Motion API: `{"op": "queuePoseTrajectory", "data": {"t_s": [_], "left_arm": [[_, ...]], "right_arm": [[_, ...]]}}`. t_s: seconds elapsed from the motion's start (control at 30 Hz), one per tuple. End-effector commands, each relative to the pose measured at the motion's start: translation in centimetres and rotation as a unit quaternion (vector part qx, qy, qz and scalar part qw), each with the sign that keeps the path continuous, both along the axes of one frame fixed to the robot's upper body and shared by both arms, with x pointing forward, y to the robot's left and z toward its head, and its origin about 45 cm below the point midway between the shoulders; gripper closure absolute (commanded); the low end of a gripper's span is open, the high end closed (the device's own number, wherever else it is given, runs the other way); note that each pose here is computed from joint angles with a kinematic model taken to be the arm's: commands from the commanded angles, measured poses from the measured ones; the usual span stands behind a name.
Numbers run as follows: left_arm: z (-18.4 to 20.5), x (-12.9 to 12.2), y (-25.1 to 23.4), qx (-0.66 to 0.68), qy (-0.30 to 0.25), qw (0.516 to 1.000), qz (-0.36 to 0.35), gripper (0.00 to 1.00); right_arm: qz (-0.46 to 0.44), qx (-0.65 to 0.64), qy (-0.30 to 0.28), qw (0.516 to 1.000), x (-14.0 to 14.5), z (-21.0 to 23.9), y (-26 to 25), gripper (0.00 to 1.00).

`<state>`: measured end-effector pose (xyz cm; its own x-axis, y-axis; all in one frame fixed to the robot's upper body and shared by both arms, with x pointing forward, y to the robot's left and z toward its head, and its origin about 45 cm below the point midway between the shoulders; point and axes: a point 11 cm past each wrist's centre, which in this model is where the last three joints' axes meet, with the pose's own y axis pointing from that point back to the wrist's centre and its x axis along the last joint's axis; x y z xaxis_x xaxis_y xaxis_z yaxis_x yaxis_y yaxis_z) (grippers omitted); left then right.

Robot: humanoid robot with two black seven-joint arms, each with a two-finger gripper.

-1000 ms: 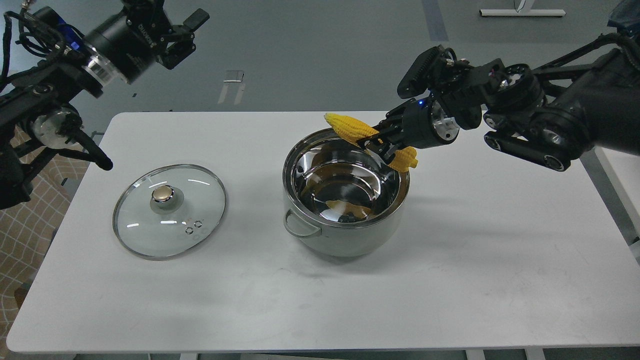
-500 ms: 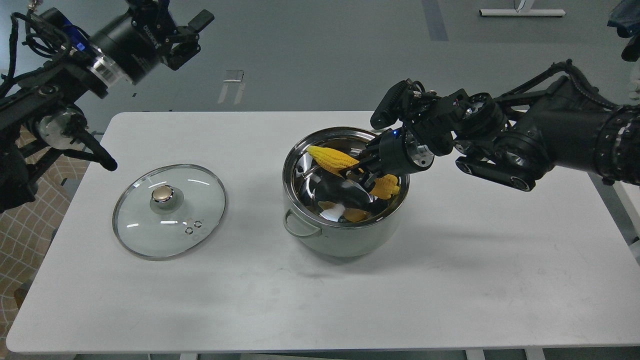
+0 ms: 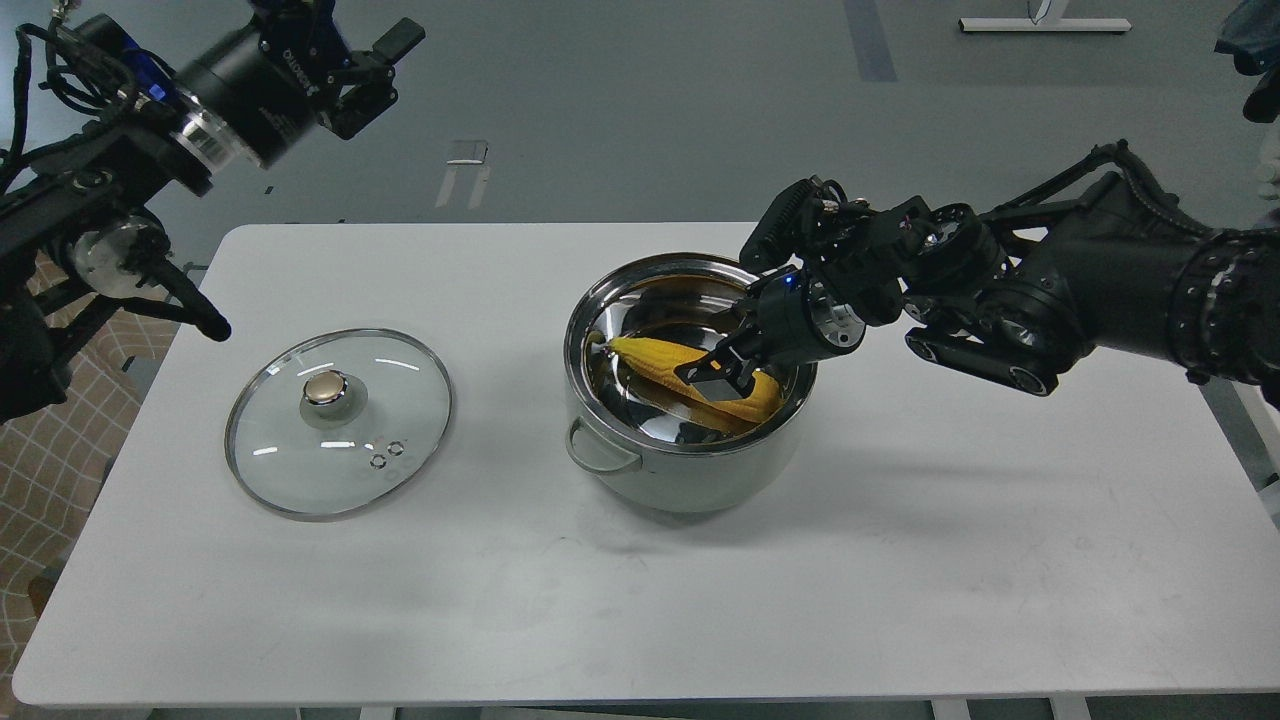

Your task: Open pot and put corn in

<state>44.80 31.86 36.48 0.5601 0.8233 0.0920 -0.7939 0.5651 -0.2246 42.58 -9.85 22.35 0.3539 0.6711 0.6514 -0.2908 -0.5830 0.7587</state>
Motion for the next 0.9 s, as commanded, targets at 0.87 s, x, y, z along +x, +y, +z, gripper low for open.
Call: {"op": "queuePoseTrajectory", "data": {"t_s": [0.87], "left_arm": [[-3.4,1.7,-2.2,-0.013,0.021,0.999,0.034,0.02]], "right_arm": [[-0.37,0.568,0.046,0.734,8.9,11.7,-11.7,0.0]]}}
